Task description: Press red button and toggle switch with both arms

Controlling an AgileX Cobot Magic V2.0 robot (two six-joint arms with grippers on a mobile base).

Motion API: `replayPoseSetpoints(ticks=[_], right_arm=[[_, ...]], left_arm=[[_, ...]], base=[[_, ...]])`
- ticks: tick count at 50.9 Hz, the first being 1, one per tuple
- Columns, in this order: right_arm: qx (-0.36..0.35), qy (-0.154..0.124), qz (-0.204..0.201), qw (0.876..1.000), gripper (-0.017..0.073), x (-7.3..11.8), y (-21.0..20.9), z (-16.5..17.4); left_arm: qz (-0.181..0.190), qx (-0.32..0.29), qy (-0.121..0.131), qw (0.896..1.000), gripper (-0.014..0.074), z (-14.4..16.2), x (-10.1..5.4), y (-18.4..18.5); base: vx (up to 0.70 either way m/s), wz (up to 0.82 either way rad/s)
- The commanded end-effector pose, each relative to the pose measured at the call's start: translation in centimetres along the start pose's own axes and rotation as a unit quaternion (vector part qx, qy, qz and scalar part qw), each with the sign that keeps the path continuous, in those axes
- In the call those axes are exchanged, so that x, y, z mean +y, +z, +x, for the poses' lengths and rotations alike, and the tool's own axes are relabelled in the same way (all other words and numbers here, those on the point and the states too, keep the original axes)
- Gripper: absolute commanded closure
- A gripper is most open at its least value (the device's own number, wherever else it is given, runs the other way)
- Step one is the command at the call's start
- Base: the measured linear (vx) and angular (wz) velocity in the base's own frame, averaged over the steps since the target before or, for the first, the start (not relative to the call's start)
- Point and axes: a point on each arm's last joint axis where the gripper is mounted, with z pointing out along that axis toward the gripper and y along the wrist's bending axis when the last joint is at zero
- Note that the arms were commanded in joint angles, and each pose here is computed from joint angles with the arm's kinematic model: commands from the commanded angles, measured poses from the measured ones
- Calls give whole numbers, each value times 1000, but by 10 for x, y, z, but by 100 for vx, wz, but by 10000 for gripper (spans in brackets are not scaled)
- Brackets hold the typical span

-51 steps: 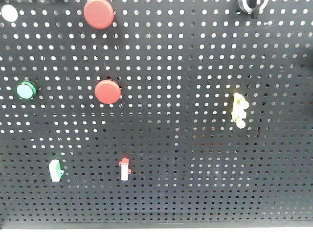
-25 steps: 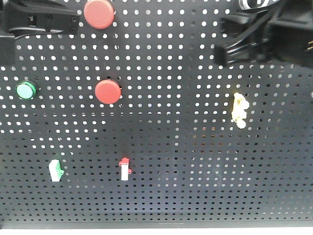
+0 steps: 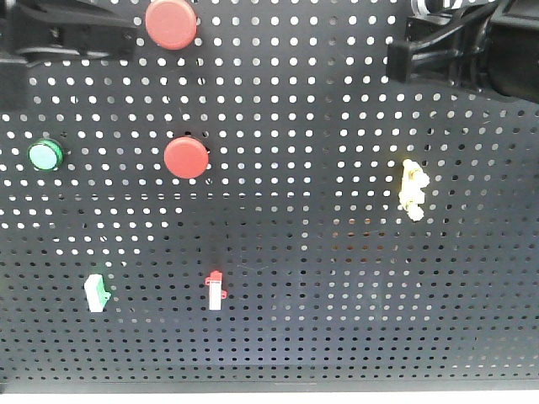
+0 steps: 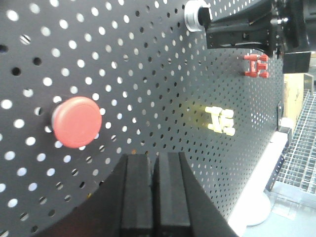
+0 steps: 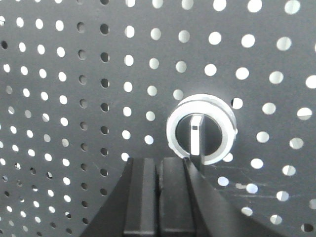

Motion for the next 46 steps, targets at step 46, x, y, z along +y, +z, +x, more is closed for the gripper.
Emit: replayPoseSetpoints(ticks=[46], right_arm=[[56,-10,117,992,562,-40,-58,-16]], left_arm=[[-39,-20,-23,999,592,-10,3,-12]], base=[[0,0]])
